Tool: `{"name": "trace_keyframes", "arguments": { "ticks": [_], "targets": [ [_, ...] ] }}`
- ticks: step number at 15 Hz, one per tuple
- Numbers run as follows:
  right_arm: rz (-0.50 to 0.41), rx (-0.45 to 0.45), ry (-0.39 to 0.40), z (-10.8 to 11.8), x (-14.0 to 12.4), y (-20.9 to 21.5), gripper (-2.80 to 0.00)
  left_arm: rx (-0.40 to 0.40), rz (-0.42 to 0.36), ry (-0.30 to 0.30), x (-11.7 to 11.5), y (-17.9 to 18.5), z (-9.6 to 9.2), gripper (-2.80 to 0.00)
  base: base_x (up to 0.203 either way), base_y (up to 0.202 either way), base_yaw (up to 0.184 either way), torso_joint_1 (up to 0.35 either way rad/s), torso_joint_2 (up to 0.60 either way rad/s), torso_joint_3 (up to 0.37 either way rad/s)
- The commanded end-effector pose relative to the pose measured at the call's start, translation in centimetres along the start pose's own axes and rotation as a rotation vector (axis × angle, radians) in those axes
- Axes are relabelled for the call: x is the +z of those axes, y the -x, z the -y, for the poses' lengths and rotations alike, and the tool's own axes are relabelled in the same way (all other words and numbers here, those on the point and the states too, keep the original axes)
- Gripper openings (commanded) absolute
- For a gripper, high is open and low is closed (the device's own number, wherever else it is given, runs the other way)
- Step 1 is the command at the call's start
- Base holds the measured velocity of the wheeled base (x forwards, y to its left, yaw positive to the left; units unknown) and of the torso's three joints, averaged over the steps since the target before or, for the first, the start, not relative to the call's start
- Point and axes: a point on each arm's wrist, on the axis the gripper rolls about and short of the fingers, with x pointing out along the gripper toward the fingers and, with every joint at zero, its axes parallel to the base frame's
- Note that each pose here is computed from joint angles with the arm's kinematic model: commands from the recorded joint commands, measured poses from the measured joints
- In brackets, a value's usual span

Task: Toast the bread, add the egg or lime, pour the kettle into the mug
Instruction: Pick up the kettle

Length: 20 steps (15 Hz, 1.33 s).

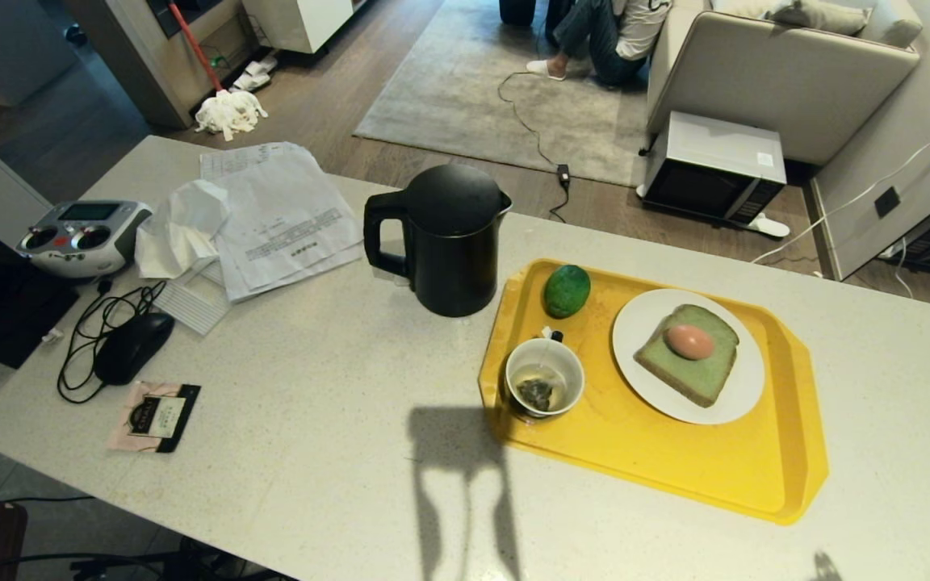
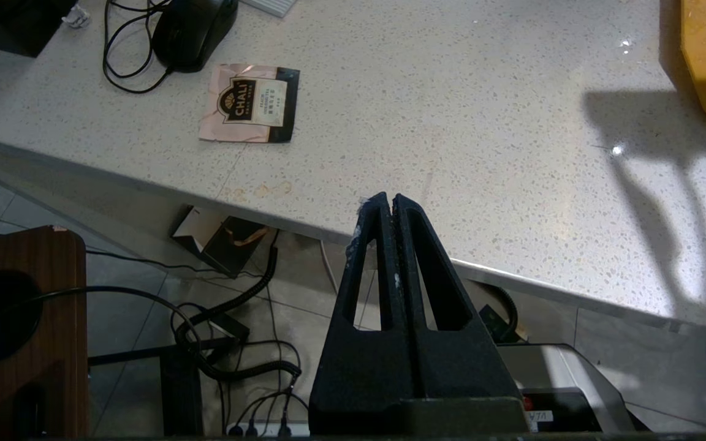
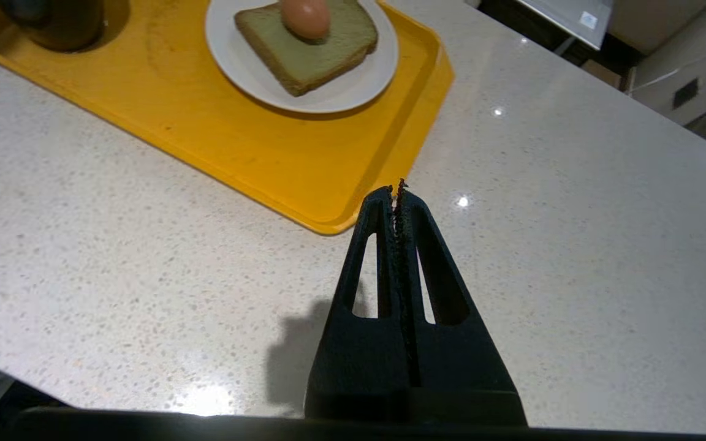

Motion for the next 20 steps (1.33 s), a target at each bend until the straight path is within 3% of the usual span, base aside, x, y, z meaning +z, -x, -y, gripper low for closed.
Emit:
{"name": "trace_keyframes", "arguments": {
  "ticks": [1,9,12,20],
  "targets": [
    [-0.005,0.029,-0.002,-0.1,-0.15,-0.06,-2.8,0.001,0.001,0.0,0.01,0.01,0.0,-2.8,0.0,0.0,0.0,0.0,0.0,0.0],
    [-0.02,0.032,-0.025,-0.13,-0.32,-0.07,-2.8,0.001,0.001,0.0,0.01,0.01,0.0,-2.8,0.0,0.0,0.0,0.0,0.0,0.0],
    [-0.115,0.03,-0.134,-0.18,-0.67,0.25,-2.8,0.001,0.001,0.0,0.01,0.01,0.0,-2.8,0.0,0.0,0.0,0.0,0.0,0.0],
    [-0.118,0.003,-0.166,-0.12,-0.65,0.27,-2.8,0.001,0.001,0.0,0.01,0.01,0.0,-2.8,0.0,0.0,0.0,0.0,0.0,0.0]
  ]
}}
